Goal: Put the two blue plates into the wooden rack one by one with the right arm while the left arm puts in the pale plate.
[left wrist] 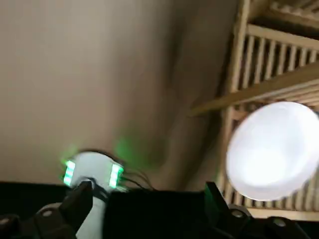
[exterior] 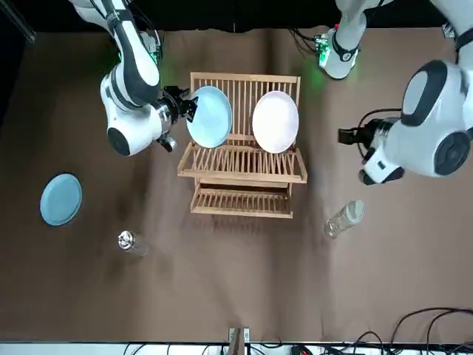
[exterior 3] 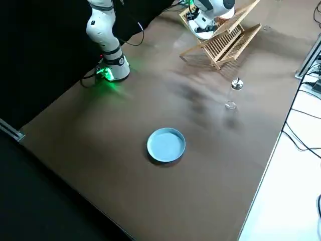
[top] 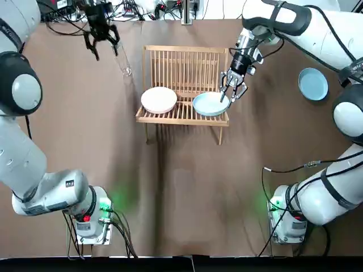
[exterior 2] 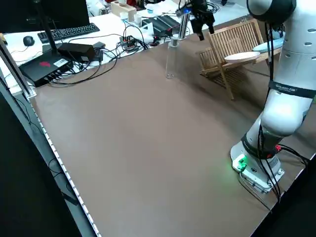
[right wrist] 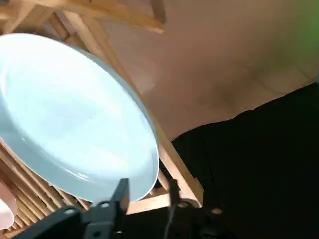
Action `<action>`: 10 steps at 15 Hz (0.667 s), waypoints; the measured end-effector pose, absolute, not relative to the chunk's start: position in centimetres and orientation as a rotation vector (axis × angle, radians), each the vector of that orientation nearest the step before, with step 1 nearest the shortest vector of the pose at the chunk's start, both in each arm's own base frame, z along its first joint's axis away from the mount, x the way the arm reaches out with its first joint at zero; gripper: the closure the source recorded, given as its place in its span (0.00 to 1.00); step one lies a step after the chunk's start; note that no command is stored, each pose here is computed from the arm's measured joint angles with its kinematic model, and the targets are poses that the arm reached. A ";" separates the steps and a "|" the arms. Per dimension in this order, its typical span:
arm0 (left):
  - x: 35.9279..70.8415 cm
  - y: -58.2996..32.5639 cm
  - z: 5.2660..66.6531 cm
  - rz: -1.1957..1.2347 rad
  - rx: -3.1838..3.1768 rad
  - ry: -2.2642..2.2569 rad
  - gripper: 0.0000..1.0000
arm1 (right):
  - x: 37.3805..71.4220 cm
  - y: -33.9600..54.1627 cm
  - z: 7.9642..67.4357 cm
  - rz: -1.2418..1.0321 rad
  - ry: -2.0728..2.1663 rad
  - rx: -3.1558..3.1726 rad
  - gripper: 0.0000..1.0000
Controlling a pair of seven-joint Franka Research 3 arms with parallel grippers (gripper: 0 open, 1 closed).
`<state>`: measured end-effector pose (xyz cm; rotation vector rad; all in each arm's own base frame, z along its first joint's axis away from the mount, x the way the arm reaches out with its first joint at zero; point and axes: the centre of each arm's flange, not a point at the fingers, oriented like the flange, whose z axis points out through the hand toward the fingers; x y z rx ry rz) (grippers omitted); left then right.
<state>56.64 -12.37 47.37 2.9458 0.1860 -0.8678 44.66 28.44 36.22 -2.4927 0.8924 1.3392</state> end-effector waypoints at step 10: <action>59.7 -9.0 54.9 -0.387 3.067 0.019 0.01 | 50.2 17.4 41.9 1.164 0.432 -2.605 0.37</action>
